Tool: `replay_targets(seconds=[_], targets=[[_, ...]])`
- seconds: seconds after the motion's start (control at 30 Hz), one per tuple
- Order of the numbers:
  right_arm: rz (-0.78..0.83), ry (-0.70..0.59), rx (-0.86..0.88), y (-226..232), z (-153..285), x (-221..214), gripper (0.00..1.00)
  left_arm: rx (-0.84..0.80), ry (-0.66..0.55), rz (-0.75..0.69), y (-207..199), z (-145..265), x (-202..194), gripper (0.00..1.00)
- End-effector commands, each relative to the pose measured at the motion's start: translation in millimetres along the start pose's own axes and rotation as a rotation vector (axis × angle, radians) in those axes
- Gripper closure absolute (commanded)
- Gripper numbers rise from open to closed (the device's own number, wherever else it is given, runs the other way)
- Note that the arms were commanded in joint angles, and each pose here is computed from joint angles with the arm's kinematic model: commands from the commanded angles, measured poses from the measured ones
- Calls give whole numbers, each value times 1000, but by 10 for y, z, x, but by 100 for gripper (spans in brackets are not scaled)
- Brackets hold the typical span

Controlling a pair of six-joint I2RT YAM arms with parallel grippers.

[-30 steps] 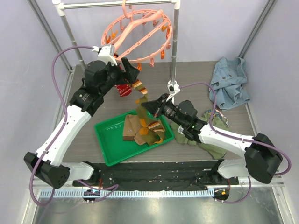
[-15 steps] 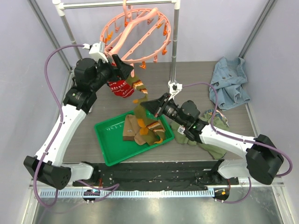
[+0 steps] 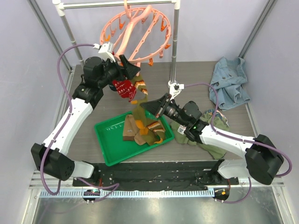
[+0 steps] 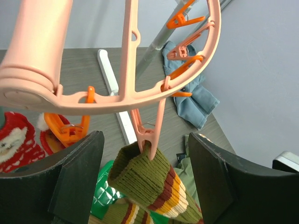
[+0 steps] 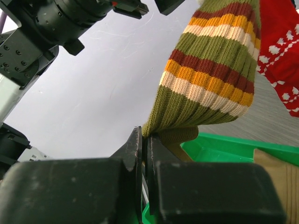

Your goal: Remove the socks clipped to the hanger

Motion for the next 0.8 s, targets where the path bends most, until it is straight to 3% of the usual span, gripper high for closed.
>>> replay_targets(seconds=[0.0, 0.67, 0.77], targets=[[1, -40, 68, 139, 18, 105, 99, -70, -51, 2, -96, -66, 113, 23], [-8, -28, 77, 141, 10, 82, 99, -87, -70, -5, -107, -248, 228, 33], [-10, -26, 74, 126, 8, 67, 99, -86, -67, -6, -111, -261, 240, 42]])
Point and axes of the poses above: each gripper's point midway between its finger pads, its own z axis back along the fingers, its own y axis along the line the jaws close on, x = y × z, the point moved 5 cm from there along z, back along the fingers, and after that the axes turned 2 degrees about z, right-handed, at the moved point
